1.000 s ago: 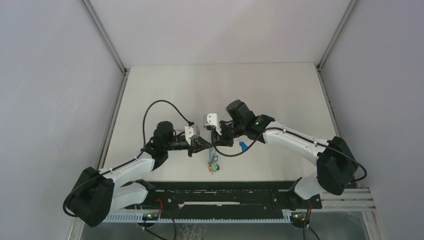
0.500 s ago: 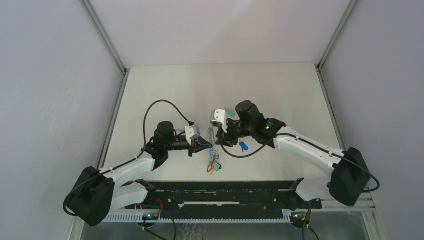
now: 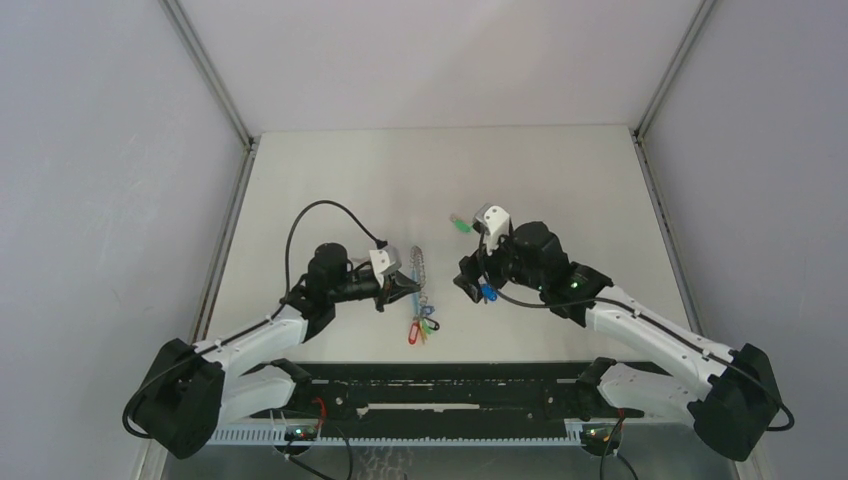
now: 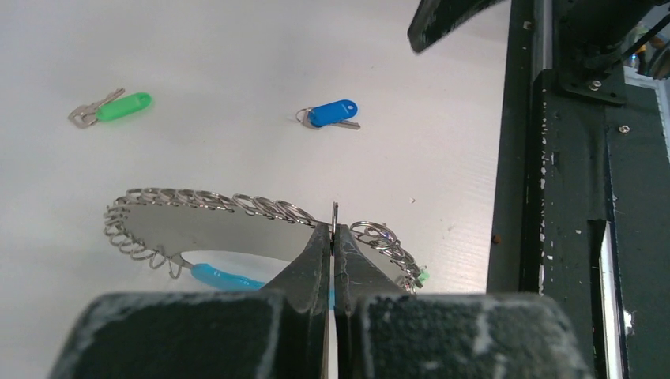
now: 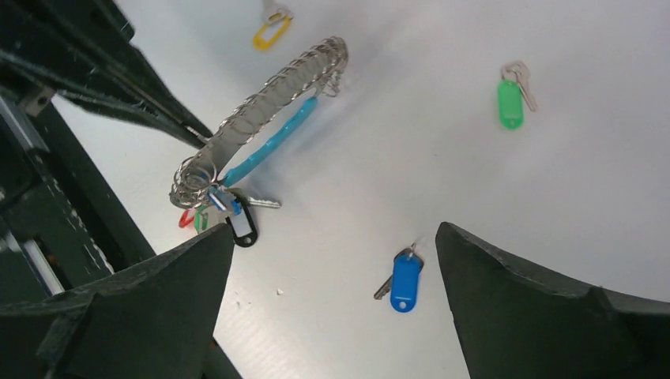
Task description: Put the keys on the keyring
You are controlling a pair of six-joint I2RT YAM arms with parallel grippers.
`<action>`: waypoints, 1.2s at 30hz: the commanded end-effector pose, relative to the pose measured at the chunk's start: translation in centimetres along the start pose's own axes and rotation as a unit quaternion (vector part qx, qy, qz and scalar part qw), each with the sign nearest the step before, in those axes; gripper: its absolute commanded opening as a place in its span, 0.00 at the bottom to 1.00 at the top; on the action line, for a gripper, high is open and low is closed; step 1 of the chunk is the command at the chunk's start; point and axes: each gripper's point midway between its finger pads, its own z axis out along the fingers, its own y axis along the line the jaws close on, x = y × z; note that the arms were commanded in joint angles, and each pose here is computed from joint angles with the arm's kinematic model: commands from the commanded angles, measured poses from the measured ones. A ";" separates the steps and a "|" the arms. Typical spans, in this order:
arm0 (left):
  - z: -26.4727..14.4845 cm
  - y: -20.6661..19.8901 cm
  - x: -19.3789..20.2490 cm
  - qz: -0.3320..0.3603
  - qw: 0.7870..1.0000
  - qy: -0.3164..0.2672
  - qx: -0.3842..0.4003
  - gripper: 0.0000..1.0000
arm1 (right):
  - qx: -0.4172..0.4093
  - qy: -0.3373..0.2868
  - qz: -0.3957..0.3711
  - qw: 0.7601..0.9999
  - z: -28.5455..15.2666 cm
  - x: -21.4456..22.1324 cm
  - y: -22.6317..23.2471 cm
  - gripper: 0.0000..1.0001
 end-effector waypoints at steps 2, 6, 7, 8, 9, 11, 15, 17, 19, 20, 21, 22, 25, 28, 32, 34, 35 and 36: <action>-0.1 1.2 -4.3 0.027 0.999 -0.035 -0.028 0.00 | 0.034 -0.022 0.124 0.991 -0.6 -0.4 -2.1 1.00; -0.2 1.5 -4.2 0.022 0.999 -0.028 -0.034 0.00 | 0.084 0.023 0.157 0.984 -0.2 2.3 -4.0 0.97; -0.2 1.6 -4.3 0.022 0.999 -0.028 -0.037 0.00 | 0.097 0.036 0.163 0.981 -0.1 2.8 -4.4 0.94; -0.2 1.6 -4.2 0.020 0.999 -0.026 -0.038 0.00 | 0.108 0.054 0.167 0.979 -0.1 3.4 -4.7 0.91; -0.2 1.7 -4.2 0.019 0.999 -0.025 -0.040 0.00 | 0.117 0.074 0.170 0.976 0.0 4.0 -4.9 0.89; -0.1 1.8 -4.1 0.015 0.999 -0.023 -0.042 0.00 | 0.136 0.127 0.180 0.966 0.5 5.6 -5.4 0.83; 0.1 2.1 -3.9 0.010 0.999 -0.017 -0.044 0.00 | 0.149 0.207 0.191 0.948 1.7 7.4 -5.8 0.64; 0.1 2.1 -3.9 0.010 0.999 -0.016 -0.046 0.00 | 0.147 0.231 0.195 0.942 2.5 8.0 -5.8 0.58; 0.1 2.2 -3.7 0.010 0.999 -0.014 -0.047 0.00 | 0.146 0.249 0.195 0.937 3.3 8.3 -5.7 0.55; 0.1 2.3 -3.7 0.009 0.999 -0.013 -0.048 0.00 | 0.147 0.258 0.195 0.935 3.6 8.6 -5.7 0.52; 0.1 2.3 -3.5 0.009 0.999 -0.011 -0.049 0.00 | 0.147 0.266 0.194 0.933 3.9 8.7 -5.8 0.51; 0.1 2.3 -3.5 0.008 0.999 -0.009 -0.049 0.00 | 0.149 0.276 0.193 0.930 4.1 9.0 -5.9 0.50; 0.2 2.4 -3.3 0.007 0.999 -0.005 -0.047 0.00 | 0.150 0.290 0.189 0.926 5.0 8.9 -6.3 0.42; 0.3 2.4 -3.2 0.005 0.999 -0.002 -0.046 0.00 | 0.153 0.304 0.183 0.922 5.7 9.1 -6.8 0.37; 0.4 2.4 -3.1 0.004 0.999 0.000 -0.044 0.00 | 0.146 0.332 0.180 0.914 6.5 9.9 -6.9 0.32; 0.4 2.4 -3.0 0.004 0.999 0.001 -0.044 0.00 | 0.144 0.341 0.180 0.911 6.8 10.2 -6.9 0.29; 0.4 2.4 -3.0 0.004 0.999 0.001 -0.044 0.00 | 0.145 0.348 0.180 0.909 6.8 10.5 -6.9 0.29; 0.4 2.5 -3.0 0.004 0.999 0.002 -0.045 0.00 | 0.145 0.355 0.179 0.906 6.8 10.9 -6.9 0.28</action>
